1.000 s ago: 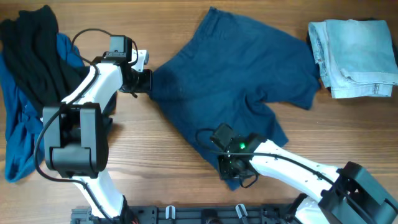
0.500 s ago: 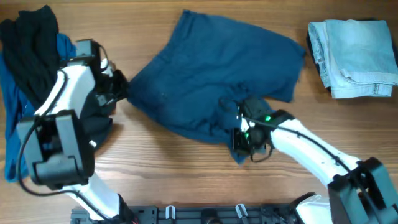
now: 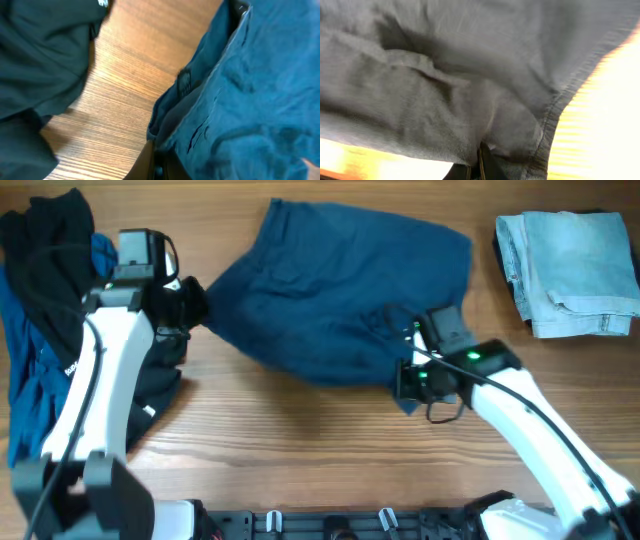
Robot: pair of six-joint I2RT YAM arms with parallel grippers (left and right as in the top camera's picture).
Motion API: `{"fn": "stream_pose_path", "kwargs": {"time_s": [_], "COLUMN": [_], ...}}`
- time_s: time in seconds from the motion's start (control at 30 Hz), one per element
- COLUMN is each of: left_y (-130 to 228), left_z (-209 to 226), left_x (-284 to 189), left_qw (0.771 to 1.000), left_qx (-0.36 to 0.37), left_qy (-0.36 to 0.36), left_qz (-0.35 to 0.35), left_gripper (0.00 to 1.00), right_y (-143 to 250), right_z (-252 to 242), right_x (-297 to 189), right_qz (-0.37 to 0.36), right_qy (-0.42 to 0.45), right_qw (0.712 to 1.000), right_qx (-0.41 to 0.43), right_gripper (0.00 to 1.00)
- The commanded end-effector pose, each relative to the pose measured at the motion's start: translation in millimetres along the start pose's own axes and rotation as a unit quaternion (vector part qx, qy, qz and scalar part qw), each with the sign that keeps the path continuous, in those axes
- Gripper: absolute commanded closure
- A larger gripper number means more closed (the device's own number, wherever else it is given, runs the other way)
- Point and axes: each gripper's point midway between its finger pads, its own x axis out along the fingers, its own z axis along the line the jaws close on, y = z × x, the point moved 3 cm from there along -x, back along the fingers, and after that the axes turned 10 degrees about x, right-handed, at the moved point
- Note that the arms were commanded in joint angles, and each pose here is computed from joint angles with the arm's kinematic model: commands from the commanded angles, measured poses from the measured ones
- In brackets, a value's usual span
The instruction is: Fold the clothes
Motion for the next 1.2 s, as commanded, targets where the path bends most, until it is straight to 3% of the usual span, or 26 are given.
{"fn": "stream_pose_path", "kwargs": {"time_s": [0.0, 0.2, 0.3, 0.4, 0.63, 0.83, 0.97, 1.1, 1.13, 1.17], "left_y": [-5.5, 16.7, 25.4, 21.9, -16.8, -83.9, -106.1, -109.3, -108.9, -109.5], "left_z": [8.6, 15.0, 14.0, 6.0, -1.9, -12.2, -18.9, -21.6, -22.0, -22.3], "left_x": [-23.0, -49.3, -77.3, -88.7, -30.5, -5.4, 17.7, 42.7, 43.7, 43.4], "left_qw": [0.998, 0.998, 0.998, 0.997, 0.995, 0.977, 0.97, 0.971, 0.971, 0.971], "left_qx": [-0.023, -0.03, -0.03, -0.022, -0.012, 0.031, 0.032, 0.035, 0.036, 0.036], "left_qy": [-0.035, -0.052, -0.045, -0.03, -0.044, -0.044, -0.031, -0.03, -0.03, -0.029], "left_qz": [-0.038, -0.022, -0.044, -0.073, -0.084, -0.206, -0.238, -0.234, -0.233, -0.234], "left_gripper": [0.96, 0.96, 0.96, 0.96, 0.96, 0.96, 0.96, 0.96, 0.96, 0.96], "right_y": [-13.0, 14.8, 11.6, -17.6, -105.6, -166.3, -199.2, -194.5, -182.4, -167.1], "right_z": [-1.0, -12.8, -12.3, -7.3, 11.5, 23.2, 40.2, 43.2, 45.0, 46.6], "right_x": [-37.5, -63.6, -74.6, -73.0, -34.2, -32.4, -16.0, 22.5, 28.1, 32.5], "right_qz": [-0.052, -0.031, -0.066, -0.126, -0.24, -0.362, -0.413, -0.363, -0.327, -0.286], "right_qy": [-0.013, 0.004, -0.005, 0.0, 0.032, 0.048, 0.022, 0.002, -0.012, -0.026], "right_qw": [0.998, 0.999, 0.997, 0.992, 0.969, 0.929, 0.908, 0.927, 0.939, 0.951], "right_qx": [0.02, 0.03, 0.037, 0.029, -0.041, -0.056, -0.073, -0.09, -0.1, -0.116], "right_gripper": [0.96, 0.95, 0.96, 0.96, 0.96, 0.96, 0.96, 0.96, 0.92, 0.81]}}
